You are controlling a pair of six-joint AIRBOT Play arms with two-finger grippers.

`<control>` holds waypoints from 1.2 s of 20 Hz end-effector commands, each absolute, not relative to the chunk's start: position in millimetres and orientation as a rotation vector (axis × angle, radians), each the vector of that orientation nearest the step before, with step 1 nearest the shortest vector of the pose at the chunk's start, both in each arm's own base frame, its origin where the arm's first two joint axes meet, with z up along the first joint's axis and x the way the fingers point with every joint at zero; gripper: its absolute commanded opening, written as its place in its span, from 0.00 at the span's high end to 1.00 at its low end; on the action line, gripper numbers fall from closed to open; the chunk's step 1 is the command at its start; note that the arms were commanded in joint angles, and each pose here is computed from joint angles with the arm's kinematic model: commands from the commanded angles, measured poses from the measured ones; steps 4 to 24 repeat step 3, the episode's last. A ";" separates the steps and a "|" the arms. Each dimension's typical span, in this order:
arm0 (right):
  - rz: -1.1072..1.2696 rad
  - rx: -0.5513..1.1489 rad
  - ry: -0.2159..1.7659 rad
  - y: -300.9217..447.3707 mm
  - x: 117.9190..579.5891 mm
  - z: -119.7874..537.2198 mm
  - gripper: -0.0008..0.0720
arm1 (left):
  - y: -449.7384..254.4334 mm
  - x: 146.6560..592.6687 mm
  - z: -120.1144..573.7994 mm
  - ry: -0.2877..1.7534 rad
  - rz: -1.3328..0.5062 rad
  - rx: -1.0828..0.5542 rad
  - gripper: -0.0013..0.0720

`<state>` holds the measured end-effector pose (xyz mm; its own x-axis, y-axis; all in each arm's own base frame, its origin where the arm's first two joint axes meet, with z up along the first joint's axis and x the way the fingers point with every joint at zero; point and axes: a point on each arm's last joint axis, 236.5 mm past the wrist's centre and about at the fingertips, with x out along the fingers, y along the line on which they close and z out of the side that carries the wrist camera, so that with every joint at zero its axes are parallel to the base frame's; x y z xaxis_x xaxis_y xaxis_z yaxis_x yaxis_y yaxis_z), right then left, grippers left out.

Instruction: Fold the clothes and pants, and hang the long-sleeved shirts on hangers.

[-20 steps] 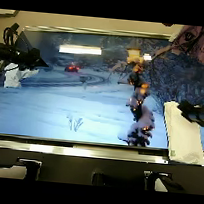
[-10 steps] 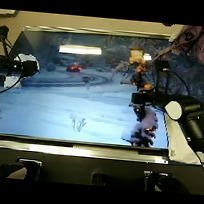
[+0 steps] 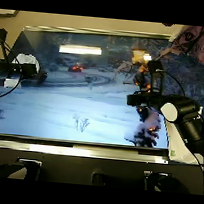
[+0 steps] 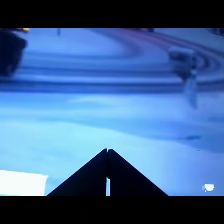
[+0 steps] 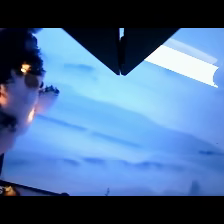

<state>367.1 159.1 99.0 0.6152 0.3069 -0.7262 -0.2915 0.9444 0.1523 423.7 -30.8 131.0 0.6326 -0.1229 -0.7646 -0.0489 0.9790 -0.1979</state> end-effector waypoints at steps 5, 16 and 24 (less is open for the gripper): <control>0.347 0.020 0.838 160.0 366.9 99.9 0.95 | -30.5 423.7 130.7 0.886 -0.041 -0.207 0.96; 0.347 0.020 0.838 160.0 366.9 99.9 0.95 | -30.5 423.7 130.7 0.886 -0.041 -0.207 0.96; 0.347 0.020 0.838 160.0 366.9 99.9 0.95 | -30.5 423.7 130.7 0.886 -0.041 -0.207 0.96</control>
